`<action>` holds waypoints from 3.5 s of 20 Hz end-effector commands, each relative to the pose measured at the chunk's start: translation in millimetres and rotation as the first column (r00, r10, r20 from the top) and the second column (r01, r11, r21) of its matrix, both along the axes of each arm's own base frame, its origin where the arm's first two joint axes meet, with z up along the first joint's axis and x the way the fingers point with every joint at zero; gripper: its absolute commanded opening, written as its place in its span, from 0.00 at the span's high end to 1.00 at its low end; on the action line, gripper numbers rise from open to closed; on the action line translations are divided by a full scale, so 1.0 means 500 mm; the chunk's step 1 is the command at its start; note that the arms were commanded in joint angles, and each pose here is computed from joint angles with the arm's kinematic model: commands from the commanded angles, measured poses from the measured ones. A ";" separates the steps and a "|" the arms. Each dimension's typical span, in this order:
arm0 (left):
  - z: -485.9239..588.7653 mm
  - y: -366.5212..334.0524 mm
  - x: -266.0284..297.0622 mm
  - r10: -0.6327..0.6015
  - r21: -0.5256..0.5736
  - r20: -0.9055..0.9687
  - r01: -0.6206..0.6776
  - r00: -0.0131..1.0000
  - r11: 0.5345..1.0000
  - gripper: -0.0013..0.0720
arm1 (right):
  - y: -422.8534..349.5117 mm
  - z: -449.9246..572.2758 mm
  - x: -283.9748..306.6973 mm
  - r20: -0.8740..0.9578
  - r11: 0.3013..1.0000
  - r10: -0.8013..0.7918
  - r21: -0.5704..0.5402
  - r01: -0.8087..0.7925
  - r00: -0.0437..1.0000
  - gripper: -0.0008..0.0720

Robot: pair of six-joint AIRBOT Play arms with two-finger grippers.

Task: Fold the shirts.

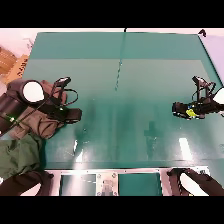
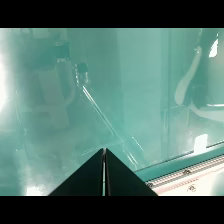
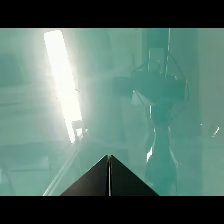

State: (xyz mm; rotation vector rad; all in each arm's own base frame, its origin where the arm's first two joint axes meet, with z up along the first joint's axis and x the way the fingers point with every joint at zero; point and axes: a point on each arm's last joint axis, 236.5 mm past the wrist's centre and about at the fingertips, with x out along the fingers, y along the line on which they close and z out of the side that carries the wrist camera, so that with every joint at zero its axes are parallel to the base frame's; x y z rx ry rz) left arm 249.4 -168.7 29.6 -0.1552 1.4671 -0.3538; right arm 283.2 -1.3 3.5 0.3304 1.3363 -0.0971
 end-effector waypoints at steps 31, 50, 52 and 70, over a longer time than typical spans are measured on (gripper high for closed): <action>-0.095 0.457 0.374 0.028 0.445 0.496 -0.282 0.868 0.850 0.01 | -0.008 0.007 0.031 0.067 1.000 -0.009 -0.016 0.010 0.998 0.97; 0.304 0.207 0.509 -0.114 0.248 0.635 -0.062 0.764 0.967 0.95 | -0.014 0.053 0.061 0.129 1.000 -0.007 -0.028 0.010 0.992 0.97; 0.394 0.087 0.459 -0.141 0.152 0.681 0.049 0.718 0.987 0.95 | -0.016 0.083 0.079 0.167 0.999 -0.006 -0.032 0.012 0.986 0.97; 0.081 -0.070 0.252 -0.265 -0.018 0.087 0.268 0.960 0.963 0.01 | 0.083 0.105 0.082 0.113 0.980 -0.016 0.198 -0.006 0.993 0.52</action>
